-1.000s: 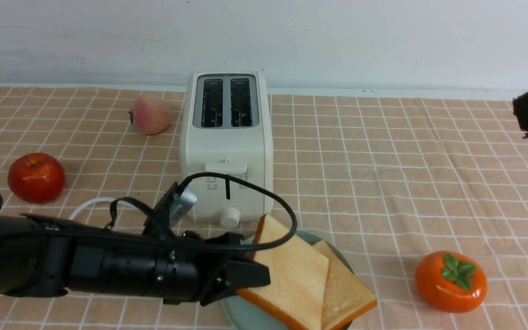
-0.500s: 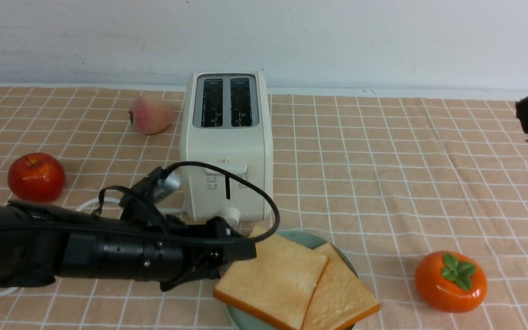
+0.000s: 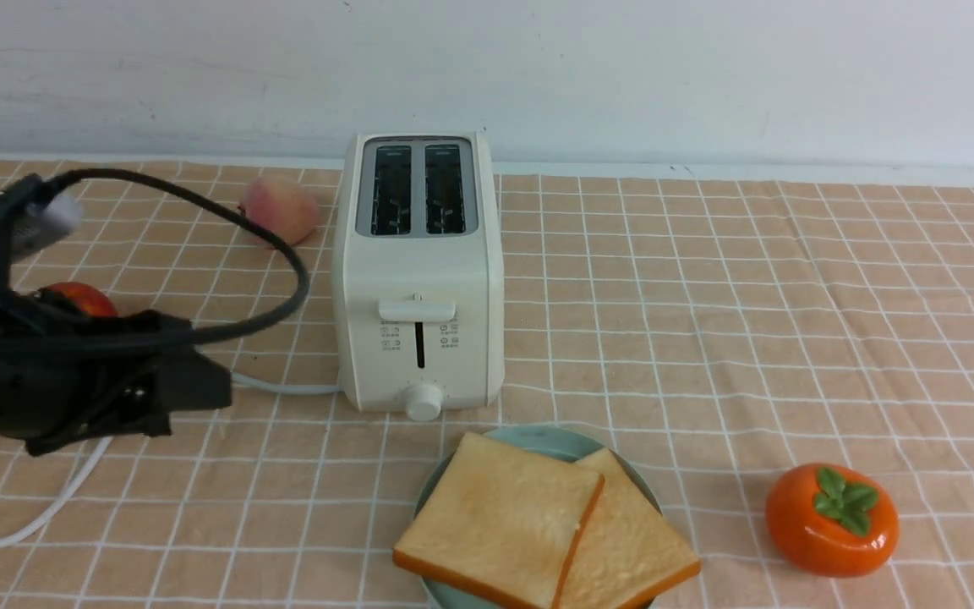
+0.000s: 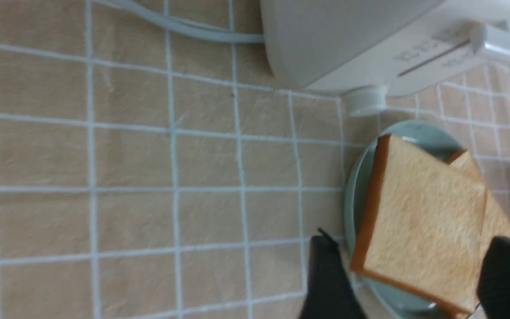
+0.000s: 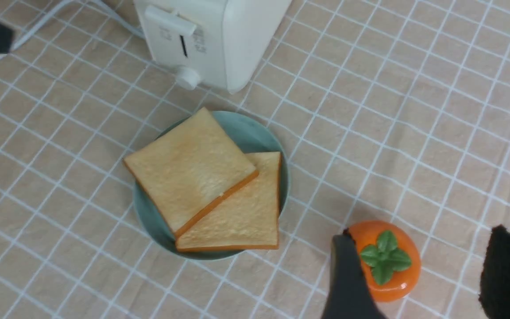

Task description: Take toasted bread from bread machine on light coffee tablecloth place on plate.

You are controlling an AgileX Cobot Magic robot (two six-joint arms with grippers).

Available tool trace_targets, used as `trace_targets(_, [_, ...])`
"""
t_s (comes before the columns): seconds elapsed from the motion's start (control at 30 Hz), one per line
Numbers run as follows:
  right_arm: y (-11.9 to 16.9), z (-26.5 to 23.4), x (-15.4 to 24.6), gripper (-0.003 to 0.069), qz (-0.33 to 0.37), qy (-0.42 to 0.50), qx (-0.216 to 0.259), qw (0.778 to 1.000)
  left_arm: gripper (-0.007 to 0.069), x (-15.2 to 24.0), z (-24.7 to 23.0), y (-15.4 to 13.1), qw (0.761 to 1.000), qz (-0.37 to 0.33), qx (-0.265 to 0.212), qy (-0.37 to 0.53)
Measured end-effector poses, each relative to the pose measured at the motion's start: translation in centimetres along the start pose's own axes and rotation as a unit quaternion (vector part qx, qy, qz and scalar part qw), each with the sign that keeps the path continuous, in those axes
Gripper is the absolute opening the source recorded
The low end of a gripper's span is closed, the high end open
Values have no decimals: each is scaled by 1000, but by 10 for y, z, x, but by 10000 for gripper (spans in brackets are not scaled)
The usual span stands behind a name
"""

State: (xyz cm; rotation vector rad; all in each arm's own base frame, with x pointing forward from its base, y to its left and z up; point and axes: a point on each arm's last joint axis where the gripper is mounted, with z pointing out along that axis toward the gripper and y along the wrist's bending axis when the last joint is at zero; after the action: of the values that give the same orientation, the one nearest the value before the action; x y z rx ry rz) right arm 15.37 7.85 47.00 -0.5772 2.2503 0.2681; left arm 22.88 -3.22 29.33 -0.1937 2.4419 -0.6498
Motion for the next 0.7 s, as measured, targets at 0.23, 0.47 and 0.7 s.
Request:
trace_targets(0.23, [-21,-2,-6,123,25,-35,114,993,-13,11,-74,-24,992,58,-43,-106])
trace_targets(0.47, [-31,-18,1,-19,20,-47,176,983,-14,36,-100,-47,986,120,5,-112])
trace_targets(0.7, [-20,-38,86,-20,23,-176,142,974,-14,65,-138,-43,976,126,-7,-175])
